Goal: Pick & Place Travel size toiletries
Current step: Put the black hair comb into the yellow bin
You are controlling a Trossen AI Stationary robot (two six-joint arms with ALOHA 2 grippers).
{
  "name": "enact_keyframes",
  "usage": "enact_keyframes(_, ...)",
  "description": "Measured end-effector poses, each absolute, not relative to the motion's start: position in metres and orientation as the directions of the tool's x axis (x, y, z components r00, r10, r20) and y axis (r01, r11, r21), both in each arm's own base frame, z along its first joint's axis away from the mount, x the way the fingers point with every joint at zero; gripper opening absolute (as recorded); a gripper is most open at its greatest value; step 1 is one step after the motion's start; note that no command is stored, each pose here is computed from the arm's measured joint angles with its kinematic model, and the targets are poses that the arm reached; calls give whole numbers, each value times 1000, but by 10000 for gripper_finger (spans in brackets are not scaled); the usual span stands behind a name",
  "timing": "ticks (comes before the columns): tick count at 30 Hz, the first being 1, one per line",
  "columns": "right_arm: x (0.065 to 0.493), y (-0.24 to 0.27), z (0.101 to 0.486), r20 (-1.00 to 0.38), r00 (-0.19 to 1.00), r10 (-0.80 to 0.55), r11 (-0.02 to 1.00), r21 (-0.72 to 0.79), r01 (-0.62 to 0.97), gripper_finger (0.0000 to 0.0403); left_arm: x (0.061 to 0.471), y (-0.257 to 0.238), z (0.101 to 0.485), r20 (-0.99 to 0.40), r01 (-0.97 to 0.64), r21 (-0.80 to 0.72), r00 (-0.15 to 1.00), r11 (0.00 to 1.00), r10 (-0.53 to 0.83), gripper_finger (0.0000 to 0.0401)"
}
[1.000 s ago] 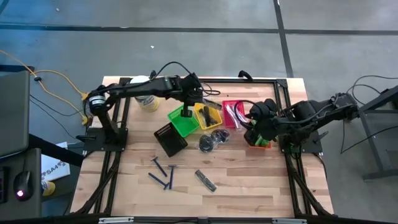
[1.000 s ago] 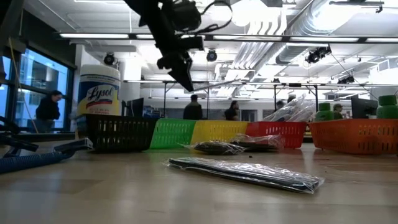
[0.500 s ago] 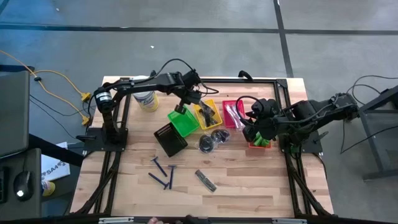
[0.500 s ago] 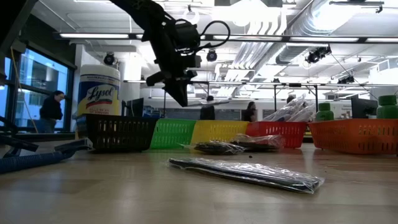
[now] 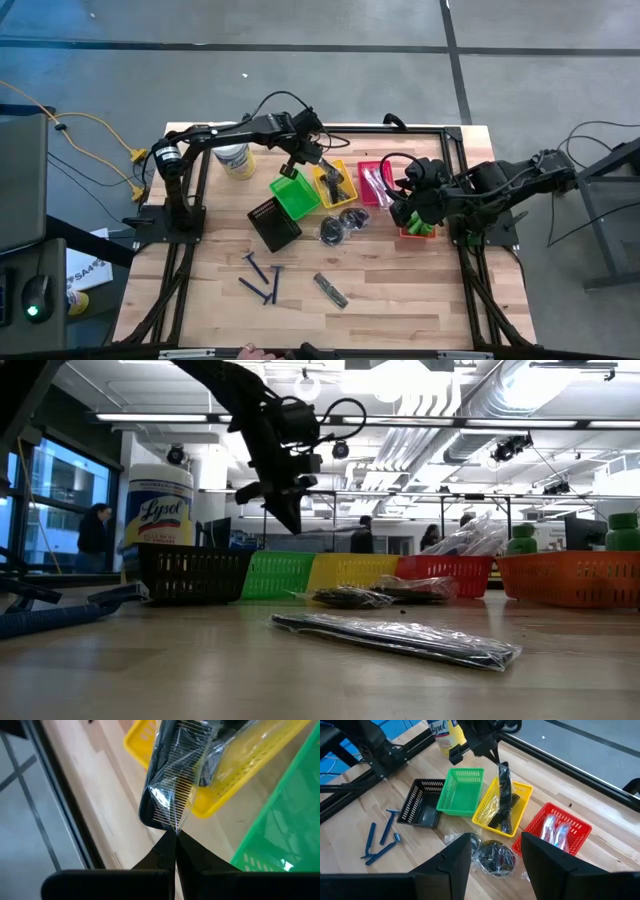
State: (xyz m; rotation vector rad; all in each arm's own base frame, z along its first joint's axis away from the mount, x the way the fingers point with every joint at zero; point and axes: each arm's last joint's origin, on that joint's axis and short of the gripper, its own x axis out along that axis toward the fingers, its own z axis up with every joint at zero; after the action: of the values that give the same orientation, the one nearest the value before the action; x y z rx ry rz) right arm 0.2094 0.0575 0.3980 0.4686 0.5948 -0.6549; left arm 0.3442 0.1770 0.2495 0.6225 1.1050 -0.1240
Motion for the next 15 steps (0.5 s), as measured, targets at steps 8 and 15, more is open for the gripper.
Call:
enact_keyframes(8,209,57,398,-638,638,-431,702,208,682,164,361,159,231,-885,460,398,422,794,199,0)
enact_keyframes(15,209,57,398,-641,636,-430,720,182,670,164,374,146,233,-845,452,480,470,752,256,1)
